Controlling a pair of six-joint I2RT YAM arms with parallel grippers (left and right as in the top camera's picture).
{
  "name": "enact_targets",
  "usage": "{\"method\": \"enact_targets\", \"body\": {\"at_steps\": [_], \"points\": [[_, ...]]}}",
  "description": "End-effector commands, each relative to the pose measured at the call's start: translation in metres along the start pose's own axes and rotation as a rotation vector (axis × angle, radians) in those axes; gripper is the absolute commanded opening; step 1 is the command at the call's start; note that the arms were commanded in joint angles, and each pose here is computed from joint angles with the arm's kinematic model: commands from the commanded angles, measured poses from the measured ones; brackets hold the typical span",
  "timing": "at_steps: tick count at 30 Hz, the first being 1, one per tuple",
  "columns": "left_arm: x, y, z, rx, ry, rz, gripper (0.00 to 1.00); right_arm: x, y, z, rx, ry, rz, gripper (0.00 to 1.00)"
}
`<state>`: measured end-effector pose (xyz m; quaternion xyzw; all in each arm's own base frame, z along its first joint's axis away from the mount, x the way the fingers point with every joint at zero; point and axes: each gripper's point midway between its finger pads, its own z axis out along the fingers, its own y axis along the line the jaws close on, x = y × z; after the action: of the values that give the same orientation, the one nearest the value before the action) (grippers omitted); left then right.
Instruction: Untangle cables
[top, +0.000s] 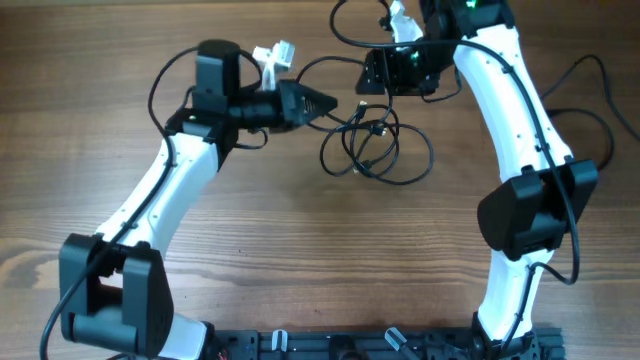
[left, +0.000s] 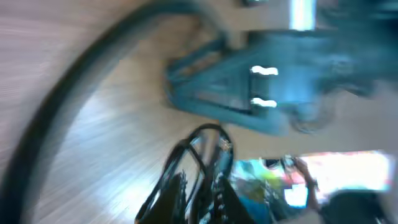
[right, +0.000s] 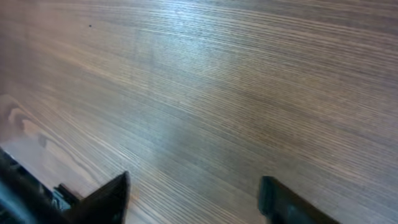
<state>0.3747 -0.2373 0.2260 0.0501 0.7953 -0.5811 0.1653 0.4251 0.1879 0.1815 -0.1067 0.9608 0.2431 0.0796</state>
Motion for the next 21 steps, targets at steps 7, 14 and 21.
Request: {"method": "enact_targets", "body": {"at_steps": [7, 14, 21], "points": [[-0.004, -0.04, -0.042, 0.216, 0.059, 0.05, 0.04, -0.036, -0.077, -0.046, 0.384, -0.225, 0.174, 0.09], [-0.016, 0.032, -0.056, -0.083, -0.085, -0.094, 0.04, -0.04, -0.007, -0.147, 0.21, -0.469, 0.038, 0.04], [0.004, 0.112, -0.079, -0.519, -0.129, -0.196, 0.04, -0.022, 0.023, -0.18, 0.134, -0.521, -0.004, 0.04]]}}
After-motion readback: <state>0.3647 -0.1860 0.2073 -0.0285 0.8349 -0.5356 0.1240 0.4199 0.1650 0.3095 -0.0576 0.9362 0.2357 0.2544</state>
